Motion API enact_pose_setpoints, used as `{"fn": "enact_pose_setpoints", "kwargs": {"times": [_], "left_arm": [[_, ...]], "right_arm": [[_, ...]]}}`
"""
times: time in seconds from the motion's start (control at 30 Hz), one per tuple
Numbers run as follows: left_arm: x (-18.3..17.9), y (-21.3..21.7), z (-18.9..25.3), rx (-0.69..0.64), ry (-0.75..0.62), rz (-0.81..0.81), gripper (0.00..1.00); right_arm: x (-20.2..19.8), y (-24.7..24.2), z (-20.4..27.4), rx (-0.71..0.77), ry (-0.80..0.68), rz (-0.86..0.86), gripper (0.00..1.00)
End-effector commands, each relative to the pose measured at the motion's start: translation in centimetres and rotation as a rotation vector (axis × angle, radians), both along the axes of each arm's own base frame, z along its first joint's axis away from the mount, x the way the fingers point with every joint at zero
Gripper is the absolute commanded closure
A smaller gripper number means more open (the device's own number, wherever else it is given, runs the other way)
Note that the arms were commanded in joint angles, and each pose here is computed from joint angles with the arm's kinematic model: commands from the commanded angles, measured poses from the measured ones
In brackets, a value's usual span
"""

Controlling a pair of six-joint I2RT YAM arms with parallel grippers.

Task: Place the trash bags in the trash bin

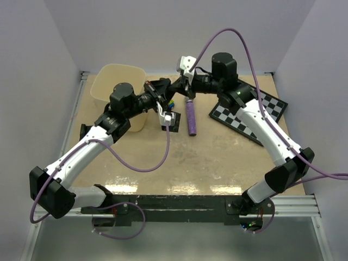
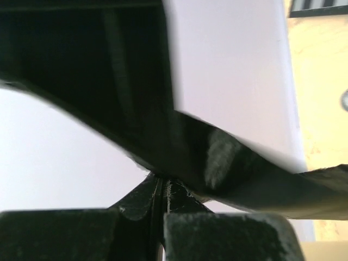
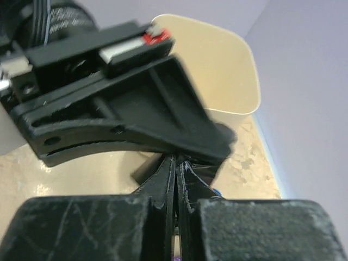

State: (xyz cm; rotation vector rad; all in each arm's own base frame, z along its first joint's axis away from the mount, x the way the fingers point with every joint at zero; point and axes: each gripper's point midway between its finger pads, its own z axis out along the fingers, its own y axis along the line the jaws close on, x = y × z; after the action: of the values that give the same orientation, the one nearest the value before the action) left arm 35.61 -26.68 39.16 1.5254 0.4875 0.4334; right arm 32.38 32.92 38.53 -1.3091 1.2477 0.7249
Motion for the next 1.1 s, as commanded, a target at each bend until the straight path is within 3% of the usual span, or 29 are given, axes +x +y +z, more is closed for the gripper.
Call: {"fn": "enact_pose_setpoints", "kwargs": {"times": [0.0,0.13,0.23,0.33,0.47,0.63,0.8,0.93,1.07], "left_arm": [[-1.0,0.1,-3.2,0.113,0.1,-0.019,1.0],[-1.9,0.3,-0.6,0.06,0.02,-0.039,1.0],[-1.8,0.2,3.9,-0.052,-0.108,-0.036,1.0],[-0.6,0.5,5.8,-0.103,-0.148,0.012,1.0],[0.7,0.4,2.6,-0.043,-0.054,0.048,1.0],[-1.0,0.4,-2.3,0.076,0.074,-0.004,1.0],[-2.4,0.1,2.6,-0.025,-0.063,-0.059,1.0],[-1.5,0.1,5.0,-0.094,-0.102,-0.037,1.0],[0.5,0.0,1.5,-0.032,0.006,0.022,1.0]], "right_arm": [[3.0,-2.0,4.8,0.103,-0.086,-0.119,1.0],[5.8,-3.5,1.2,0.003,-0.084,-0.223,1.0],[4.3,-2.3,-1.9,-0.046,-0.046,-0.181,1.0],[0.8,-0.6,-2.8,-0.089,-0.07,-0.078,1.0],[-2.0,0.5,1.1,0.01,-0.081,0.026,1.0],[2.9,-1.8,4.1,0.082,-0.124,-0.167,1.0],[5.5,-3.0,-0.9,-0.06,-0.126,-0.257,1.0],[2.7,-1.1,-3.6,-0.088,-0.052,-0.152,1.0],[-1.1,0.3,0.3,-0.009,-0.08,0.0,1.0]]}}
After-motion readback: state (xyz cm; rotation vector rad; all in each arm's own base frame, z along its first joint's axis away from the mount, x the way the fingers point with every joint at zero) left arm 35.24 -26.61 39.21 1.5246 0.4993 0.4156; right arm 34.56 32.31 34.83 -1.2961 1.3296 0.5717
